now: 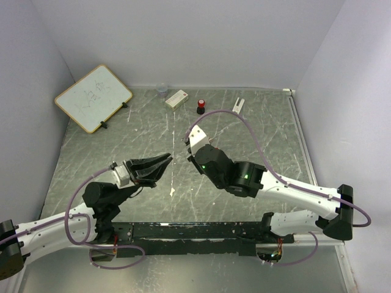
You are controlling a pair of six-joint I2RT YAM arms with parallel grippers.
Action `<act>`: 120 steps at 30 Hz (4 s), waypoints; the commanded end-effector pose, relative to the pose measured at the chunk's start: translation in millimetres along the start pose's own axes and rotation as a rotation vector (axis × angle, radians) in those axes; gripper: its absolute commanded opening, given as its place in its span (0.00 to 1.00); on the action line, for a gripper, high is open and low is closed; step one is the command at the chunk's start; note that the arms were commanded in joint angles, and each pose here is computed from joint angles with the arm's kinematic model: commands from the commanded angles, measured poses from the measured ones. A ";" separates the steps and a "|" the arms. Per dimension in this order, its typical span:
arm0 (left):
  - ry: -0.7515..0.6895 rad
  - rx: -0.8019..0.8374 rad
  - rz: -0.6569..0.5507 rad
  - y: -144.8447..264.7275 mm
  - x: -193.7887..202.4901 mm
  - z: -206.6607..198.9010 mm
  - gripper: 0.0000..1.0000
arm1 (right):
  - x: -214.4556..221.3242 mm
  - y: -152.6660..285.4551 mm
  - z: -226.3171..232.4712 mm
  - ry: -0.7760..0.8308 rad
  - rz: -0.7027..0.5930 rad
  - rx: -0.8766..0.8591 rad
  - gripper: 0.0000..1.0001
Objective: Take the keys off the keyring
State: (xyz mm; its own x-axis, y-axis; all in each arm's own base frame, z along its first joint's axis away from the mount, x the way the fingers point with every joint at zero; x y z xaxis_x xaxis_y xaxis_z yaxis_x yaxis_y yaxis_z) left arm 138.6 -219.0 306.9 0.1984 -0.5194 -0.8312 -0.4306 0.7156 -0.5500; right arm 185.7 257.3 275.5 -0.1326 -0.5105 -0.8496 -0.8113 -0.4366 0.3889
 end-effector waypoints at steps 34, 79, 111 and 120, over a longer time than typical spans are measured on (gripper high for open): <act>-0.084 -0.058 0.095 -11.5 46.2 16.0 0.50 | -36.1 6.8 2.7 0.098 0.091 -0.034 0.00; 0.004 0.008 0.047 -14.2 60.8 5.5 0.50 | -44.7 12.7 8.3 0.285 0.440 0.043 0.00; -0.048 -0.055 0.030 -32.4 70.9 17.4 0.48 | -47.7 15.4 21.3 0.238 0.388 0.018 0.00; -0.051 -0.078 0.050 -23.3 74.6 20.6 0.48 | -47.6 15.4 21.4 0.243 0.391 0.022 0.00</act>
State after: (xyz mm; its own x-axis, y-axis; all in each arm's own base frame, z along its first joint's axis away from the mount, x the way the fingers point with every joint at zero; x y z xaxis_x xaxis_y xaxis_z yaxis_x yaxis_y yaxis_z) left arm 182.6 -272.8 245.2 0.1829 -0.4207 -0.8886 -0.4987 0.7392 -0.4527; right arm 170.4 295.6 305.3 -0.3000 -0.8109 -0.5024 -0.7251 -0.1484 0.6724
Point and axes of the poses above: each gripper's point midway between its finger pads, its own y axis back along the fingers, its own z axis along the line the jaws close on, x = y × z, the point moved 4 cm from there along y, back along the fingers, and after that the axes turned 7 degrees about y, right-handed, at the moved point
